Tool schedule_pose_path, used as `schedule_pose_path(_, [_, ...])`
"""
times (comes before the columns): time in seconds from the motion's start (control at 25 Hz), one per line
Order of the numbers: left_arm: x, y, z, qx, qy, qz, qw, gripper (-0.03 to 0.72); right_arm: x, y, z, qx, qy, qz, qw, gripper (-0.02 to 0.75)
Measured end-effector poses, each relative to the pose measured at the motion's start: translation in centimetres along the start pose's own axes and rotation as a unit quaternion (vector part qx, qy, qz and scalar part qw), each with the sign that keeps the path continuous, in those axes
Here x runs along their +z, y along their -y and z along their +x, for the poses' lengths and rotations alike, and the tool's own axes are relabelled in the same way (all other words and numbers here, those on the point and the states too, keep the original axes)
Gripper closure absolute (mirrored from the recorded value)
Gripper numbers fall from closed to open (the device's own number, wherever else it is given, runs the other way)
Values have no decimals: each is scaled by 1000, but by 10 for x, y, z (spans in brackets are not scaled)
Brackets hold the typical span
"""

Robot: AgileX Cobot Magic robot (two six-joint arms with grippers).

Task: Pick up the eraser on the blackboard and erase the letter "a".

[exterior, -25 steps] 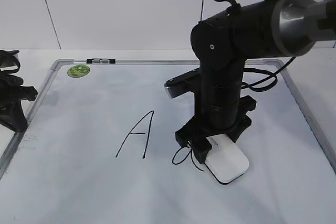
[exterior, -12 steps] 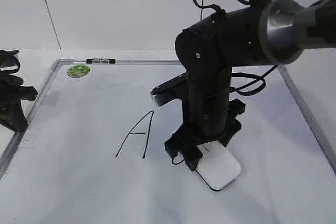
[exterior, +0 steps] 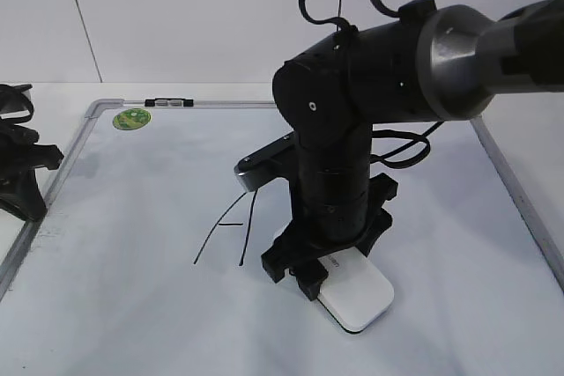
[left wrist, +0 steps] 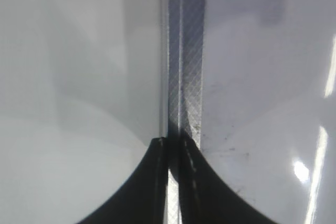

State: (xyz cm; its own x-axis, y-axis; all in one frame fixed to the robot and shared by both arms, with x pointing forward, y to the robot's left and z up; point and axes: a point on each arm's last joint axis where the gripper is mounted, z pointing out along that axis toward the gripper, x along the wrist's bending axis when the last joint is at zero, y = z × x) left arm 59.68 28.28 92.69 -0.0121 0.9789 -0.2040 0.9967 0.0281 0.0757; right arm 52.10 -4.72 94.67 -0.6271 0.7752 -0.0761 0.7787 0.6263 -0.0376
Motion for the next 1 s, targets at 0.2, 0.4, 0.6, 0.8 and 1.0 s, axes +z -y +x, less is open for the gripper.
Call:
schedule_pose_path(0.2, [0,0,0,0,0,0,1000,668,0,1,2,-3,-10,4,1000,175])
schedule_pose_path(0.4, [0,0,0,0,0,0,1000,667,0,1,4,-10,-20,9,1000,175])
schedule_pose_path(0.6, [0,0,0,0,0,0,1000,667,0,2,6,-19,-30,15,999,175])
schedule_pose_path(0.8, [0,0,0,0,0,0,1000,667,0,3,6,-20,-28,16,999,175])
schedule_pose_path(1.0, [0,0,0,0,0,0,1000,666,0,3,6,-13,-11,16,1000,175])
